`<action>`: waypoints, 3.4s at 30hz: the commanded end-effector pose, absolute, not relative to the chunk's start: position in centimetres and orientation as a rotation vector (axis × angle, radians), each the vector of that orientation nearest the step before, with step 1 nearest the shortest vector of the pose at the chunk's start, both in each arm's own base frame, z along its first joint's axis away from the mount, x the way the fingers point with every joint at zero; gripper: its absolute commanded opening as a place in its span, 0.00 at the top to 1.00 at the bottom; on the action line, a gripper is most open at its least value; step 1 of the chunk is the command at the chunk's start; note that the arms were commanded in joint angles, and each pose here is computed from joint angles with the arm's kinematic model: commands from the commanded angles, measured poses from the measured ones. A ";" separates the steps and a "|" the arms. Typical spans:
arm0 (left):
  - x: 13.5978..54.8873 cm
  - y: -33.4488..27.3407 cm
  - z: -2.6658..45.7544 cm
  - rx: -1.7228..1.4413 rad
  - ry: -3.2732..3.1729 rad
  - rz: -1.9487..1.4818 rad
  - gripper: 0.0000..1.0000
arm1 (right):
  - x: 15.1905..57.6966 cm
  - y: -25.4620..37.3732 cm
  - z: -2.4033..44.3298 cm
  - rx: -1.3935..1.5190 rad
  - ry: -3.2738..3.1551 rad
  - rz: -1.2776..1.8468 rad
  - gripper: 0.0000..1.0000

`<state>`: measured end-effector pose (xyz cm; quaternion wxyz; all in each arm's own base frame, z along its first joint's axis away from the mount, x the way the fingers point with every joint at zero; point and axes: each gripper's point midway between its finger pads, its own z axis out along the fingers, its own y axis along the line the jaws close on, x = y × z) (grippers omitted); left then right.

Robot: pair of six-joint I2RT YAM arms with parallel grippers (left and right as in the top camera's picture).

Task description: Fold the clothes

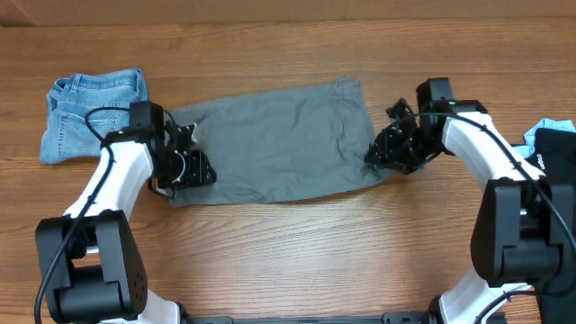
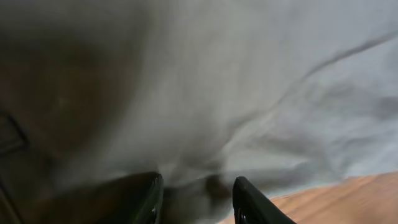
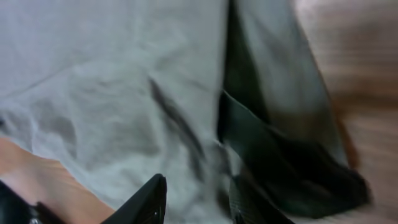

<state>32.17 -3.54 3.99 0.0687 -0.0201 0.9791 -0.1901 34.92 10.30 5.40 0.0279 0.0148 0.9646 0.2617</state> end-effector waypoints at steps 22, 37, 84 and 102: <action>31.5 -2.8 1.6 -0.023 2.960 -0.482 0.53 | 37.2 11.6 2.7 -0.091 2.947 0.543 0.57; 31.5 -2.8 1.6 -0.023 2.961 -0.481 0.50 | 38.6 10.7 9.8 -0.103 2.888 0.655 0.96; 31.5 -2.4 1.4 -0.027 2.969 -0.441 0.45 | 34.5 8.4 2.9 0.010 3.017 0.550 0.74; 31.5 -2.4 1.4 -0.026 2.968 -0.440 0.43 | 34.3 4.7 11.6 0.008 2.871 1.060 0.96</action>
